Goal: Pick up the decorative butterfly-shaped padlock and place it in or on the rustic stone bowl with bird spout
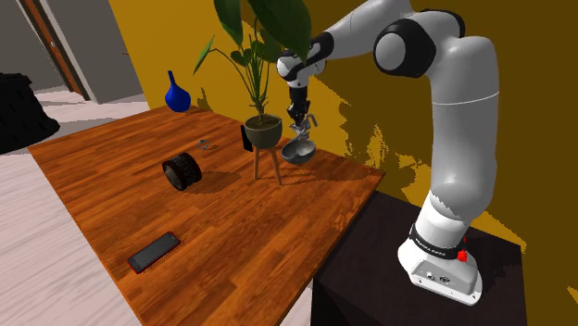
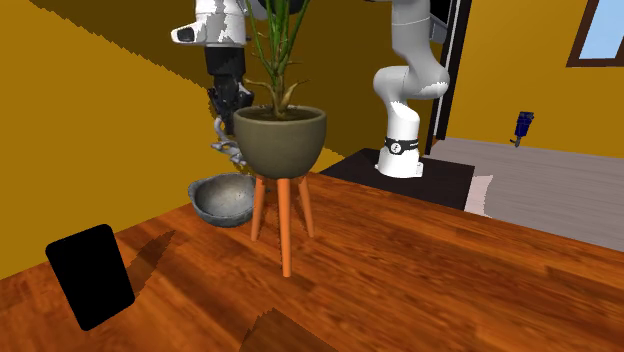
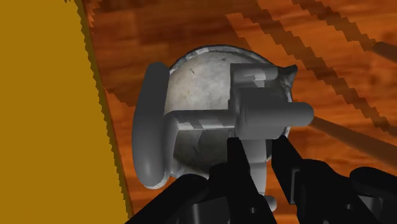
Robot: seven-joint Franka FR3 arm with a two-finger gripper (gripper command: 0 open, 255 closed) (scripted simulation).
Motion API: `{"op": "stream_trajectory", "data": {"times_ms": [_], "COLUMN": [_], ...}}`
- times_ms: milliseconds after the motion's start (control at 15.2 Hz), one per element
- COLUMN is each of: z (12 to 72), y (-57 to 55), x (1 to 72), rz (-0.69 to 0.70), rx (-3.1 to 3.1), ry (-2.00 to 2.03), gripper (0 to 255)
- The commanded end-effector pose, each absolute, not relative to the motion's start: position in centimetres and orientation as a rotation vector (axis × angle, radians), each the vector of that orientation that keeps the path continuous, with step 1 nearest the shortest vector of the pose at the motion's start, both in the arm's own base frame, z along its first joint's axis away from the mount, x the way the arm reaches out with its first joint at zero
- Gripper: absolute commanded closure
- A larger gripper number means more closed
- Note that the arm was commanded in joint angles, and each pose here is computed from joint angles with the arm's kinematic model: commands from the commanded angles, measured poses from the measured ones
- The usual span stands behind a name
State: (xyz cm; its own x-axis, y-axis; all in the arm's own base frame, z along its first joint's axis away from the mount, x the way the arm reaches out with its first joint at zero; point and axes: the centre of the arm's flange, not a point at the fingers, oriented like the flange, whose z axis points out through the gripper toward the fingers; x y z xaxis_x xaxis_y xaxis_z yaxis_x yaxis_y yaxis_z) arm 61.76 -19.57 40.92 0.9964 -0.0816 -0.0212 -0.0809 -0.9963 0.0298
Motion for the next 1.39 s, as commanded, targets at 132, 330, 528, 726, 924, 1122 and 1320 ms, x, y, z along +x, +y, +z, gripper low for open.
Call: {"op": "stream_trajectory", "data": {"times_ms": [132,330,528,726,924,1122,1320], "z": [38.9,37.3,35.8,33.7,33.7,33.7,33.7], "y": [-19.5,-19.5,-19.5,-19.5,-19.5,-19.5,-19.5], "x": [62.1,62.1,62.1,62.1,62.1,62.1,62.1], "rz": [-0.036,-0.036,-0.036,-0.036,-0.036,-0.036,-0.036], "rx": [3.11,3.11,3.11,3.11,3.11,3.11,3.11], "ry": [-0.125,-0.125,-0.125,-0.125,-0.125,-0.125,-0.125], "gripper": [255,255,255,255,255,255,0]}}
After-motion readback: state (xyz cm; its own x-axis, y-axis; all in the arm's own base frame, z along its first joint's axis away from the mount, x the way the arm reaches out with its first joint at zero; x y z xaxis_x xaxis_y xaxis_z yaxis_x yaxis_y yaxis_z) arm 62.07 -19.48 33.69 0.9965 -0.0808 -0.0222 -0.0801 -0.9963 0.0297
